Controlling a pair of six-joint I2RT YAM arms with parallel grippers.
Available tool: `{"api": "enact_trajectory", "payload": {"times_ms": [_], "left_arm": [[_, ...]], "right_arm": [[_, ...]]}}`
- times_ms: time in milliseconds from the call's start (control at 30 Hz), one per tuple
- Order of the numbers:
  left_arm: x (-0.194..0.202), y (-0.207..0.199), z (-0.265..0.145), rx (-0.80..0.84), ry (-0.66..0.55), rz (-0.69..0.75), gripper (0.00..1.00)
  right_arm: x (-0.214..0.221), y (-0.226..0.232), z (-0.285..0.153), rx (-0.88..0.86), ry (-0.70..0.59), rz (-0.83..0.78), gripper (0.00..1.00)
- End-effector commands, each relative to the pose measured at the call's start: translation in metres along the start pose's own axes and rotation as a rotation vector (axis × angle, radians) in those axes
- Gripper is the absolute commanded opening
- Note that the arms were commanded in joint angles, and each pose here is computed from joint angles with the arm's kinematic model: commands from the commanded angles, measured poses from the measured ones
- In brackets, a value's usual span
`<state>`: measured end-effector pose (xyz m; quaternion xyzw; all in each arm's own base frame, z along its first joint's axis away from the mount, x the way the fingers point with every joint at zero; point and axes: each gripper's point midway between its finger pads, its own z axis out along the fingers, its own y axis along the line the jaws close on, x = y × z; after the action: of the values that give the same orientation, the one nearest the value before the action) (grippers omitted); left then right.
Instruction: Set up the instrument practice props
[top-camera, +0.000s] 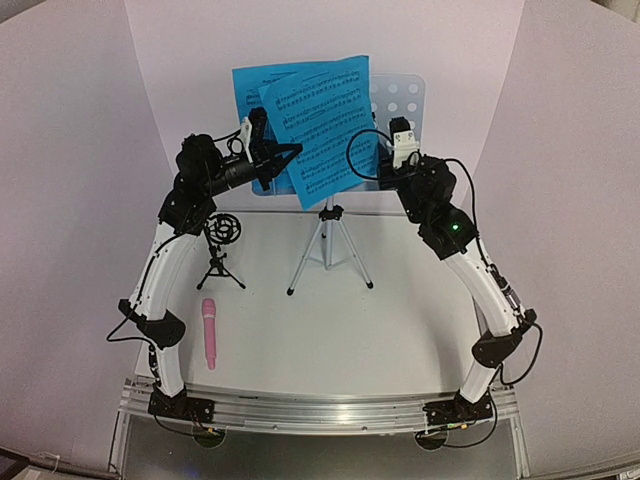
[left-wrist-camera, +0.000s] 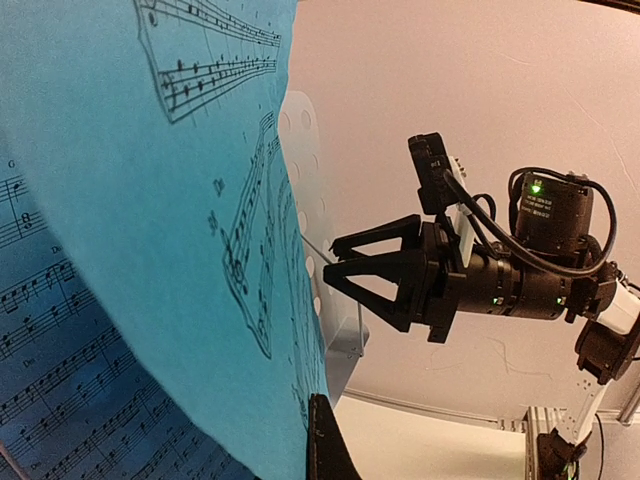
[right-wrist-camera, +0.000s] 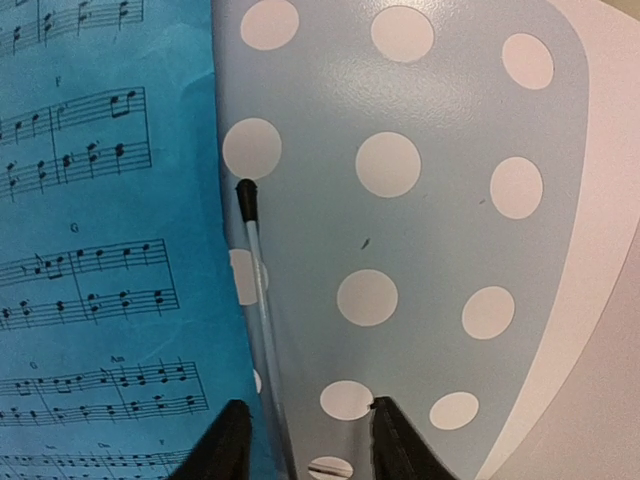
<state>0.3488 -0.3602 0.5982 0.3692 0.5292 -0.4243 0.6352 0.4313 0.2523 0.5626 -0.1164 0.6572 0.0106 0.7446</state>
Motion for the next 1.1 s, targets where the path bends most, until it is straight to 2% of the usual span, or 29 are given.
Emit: {"api": "enact_trajectory", "payload": {"times_ms": [0,67,133,200,500,667,867,1067], "left_arm": [[-0.011,-0.003,-0.002,0.009,-0.04,0.05,0.0],[-0.012,-0.003,-0.001,0.01,-0.042,0.051,0.0],[-0.013,-0.002,-0.001,0.007,-0.048,0.05,0.0],[-0.014,0.0,-0.001,-0.001,-0.054,0.037,0.0],[-0.01,0.01,0.0,-0.021,-0.05,-0.099,0.0],[-0.008,0.015,0.001,-0.04,-0.053,-0.138,0.0],[-0.009,0.021,0.007,-0.05,-0.081,-0.073,0.0],[-0.009,0.028,0.012,-0.063,-0.103,-0.011,0.0]], "right_arm": [[-0.009,-0.008,-0.001,0.022,-0.027,0.01,0.24],[-0.007,-0.008,-0.002,0.02,-0.022,0.004,0.17],[-0.005,-0.009,-0.002,0.026,-0.019,0.003,0.04],[-0.006,-0.01,-0.004,0.025,-0.028,0.004,0.0],[-0.011,-0.01,-0.007,-0.003,-0.085,0.022,0.0],[-0.015,-0.022,-0.006,-0.024,-0.126,0.125,0.0],[-0.008,-0.01,-0.004,-0.111,-0.151,0.119,0.0],[-0.013,-0.01,-0.015,-0.161,-0.275,0.154,0.0]]}}
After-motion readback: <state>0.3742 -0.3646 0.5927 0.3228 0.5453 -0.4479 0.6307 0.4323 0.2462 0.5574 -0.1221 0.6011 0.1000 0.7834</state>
